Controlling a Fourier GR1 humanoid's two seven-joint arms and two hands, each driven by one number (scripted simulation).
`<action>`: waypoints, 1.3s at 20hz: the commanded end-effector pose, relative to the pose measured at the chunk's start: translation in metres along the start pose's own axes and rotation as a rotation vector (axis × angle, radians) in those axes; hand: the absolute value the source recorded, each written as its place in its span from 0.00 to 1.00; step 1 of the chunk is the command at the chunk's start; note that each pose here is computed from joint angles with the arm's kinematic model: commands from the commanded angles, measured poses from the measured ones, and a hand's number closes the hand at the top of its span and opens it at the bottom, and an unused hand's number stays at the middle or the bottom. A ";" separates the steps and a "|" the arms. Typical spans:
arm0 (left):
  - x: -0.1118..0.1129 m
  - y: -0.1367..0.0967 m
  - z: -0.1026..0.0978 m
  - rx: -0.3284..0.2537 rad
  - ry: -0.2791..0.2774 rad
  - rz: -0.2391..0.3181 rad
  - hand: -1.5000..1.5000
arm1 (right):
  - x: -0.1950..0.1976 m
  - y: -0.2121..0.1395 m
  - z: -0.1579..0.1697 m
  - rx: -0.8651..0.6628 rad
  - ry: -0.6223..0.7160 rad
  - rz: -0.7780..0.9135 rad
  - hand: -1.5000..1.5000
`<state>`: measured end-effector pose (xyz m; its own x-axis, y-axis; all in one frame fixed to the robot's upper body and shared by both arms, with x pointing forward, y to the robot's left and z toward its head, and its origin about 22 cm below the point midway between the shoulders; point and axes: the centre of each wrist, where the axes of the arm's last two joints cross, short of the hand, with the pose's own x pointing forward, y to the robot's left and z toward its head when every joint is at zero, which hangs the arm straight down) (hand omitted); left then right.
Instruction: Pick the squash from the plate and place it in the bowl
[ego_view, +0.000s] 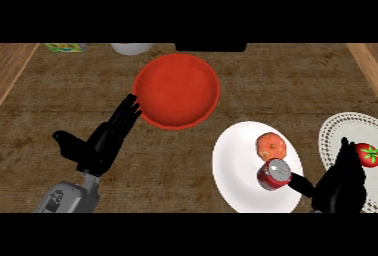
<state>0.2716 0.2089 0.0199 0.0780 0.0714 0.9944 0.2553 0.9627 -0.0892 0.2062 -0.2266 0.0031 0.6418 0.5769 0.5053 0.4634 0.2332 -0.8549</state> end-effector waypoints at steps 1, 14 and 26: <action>0.006 -0.006 0.000 -0.018 0.007 -0.017 0.50 | 0.040 -0.002 0.010 0.038 0.158 0.114 0.00; 0.005 -0.015 -0.006 -0.024 -0.003 0.000 0.50 | 0.102 -0.001 -0.004 0.198 0.402 0.240 0.00; 0.006 -0.009 0.003 -0.015 -0.012 0.001 0.50 | 0.105 0.019 -0.019 0.301 0.456 0.306 0.00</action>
<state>0.2669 0.2026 0.0272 0.0842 0.0758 0.9936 0.2673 0.9588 -0.0958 0.2804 -0.1873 0.0373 0.8604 0.4385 0.2596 0.1035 0.3485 -0.9316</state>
